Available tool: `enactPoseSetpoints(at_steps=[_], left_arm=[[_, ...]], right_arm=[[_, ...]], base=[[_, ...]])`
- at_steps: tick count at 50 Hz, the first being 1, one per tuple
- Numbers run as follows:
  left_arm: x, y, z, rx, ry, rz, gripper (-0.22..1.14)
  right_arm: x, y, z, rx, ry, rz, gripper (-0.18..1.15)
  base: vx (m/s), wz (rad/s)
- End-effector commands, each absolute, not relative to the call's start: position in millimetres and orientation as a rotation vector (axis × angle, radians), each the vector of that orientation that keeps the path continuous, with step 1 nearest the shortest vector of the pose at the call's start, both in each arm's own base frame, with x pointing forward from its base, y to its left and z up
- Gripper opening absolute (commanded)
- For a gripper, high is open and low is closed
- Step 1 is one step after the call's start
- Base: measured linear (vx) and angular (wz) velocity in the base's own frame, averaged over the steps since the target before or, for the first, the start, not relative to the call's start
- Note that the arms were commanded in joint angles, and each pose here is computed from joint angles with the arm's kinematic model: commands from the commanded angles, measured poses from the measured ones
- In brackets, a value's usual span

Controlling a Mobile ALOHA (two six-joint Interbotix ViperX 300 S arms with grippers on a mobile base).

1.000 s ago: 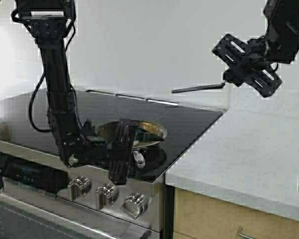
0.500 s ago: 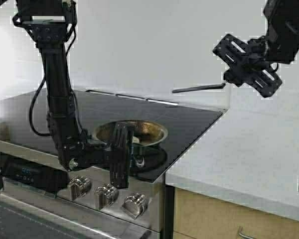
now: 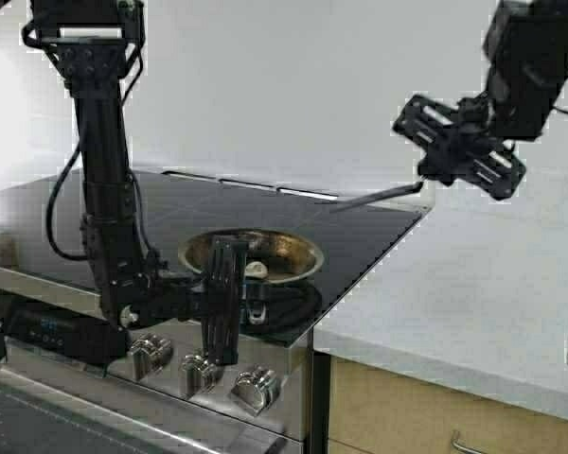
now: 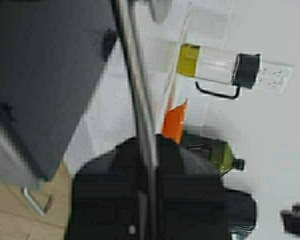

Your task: Add oil to the pan and cook the shrimp and serve it

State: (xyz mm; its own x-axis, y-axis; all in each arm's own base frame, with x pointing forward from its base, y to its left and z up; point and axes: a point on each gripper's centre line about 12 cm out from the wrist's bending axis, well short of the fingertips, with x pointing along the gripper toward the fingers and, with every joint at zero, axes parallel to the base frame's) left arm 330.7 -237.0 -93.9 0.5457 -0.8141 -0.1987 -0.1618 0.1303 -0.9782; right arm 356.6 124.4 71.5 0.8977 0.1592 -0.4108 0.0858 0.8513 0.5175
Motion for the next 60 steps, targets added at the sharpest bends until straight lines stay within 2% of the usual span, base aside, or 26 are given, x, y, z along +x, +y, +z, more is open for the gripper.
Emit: enactPoseSetpoints(at_steps=[1, 17, 34, 42, 48, 60], left_arm=[[333.4, -239.4, -68.7, -1.34, 0.886, -0.623, 0.02], [329.2, -243.3, -52.4, -1.176, 0.977, -0.618, 0.03], [328.8, -243.7, -47.4, -1.177, 0.991, -0.615, 0.03], [329.6, -243.8, -46.2, -1.181, 0.987, -0.614, 0.03], [331.8, -244.8, -43.6, -1.192, 0.983, -0.615, 0.03], [336.3, -246.9, -40.9, -1.218, 0.979, -0.613, 0.03]], right_arm=[[374.2, 142.2, 84.6, 0.519, 0.404, 0.091, 0.07], [407.0, 179.4, 64.8, 0.423, 0.393, 0.09, 0.07], [437.8, 203.3, 25.5, 0.375, 0.383, 0.108, 0.07], [446.7, 213.8, 26.9, 0.149, 0.344, 0.151, 0.07], [453.4, 221.4, 34.0, -0.01, 0.315, 0.125, 0.07], [449.9, 241.9, 36.4, -0.167, 0.304, 0.131, 0.07]], base=[[0.0, 0.0], [0.0, 0.0], [0.0, 0.0], [0.0, 0.0], [0.0, 0.0], [0.0, 0.0]])
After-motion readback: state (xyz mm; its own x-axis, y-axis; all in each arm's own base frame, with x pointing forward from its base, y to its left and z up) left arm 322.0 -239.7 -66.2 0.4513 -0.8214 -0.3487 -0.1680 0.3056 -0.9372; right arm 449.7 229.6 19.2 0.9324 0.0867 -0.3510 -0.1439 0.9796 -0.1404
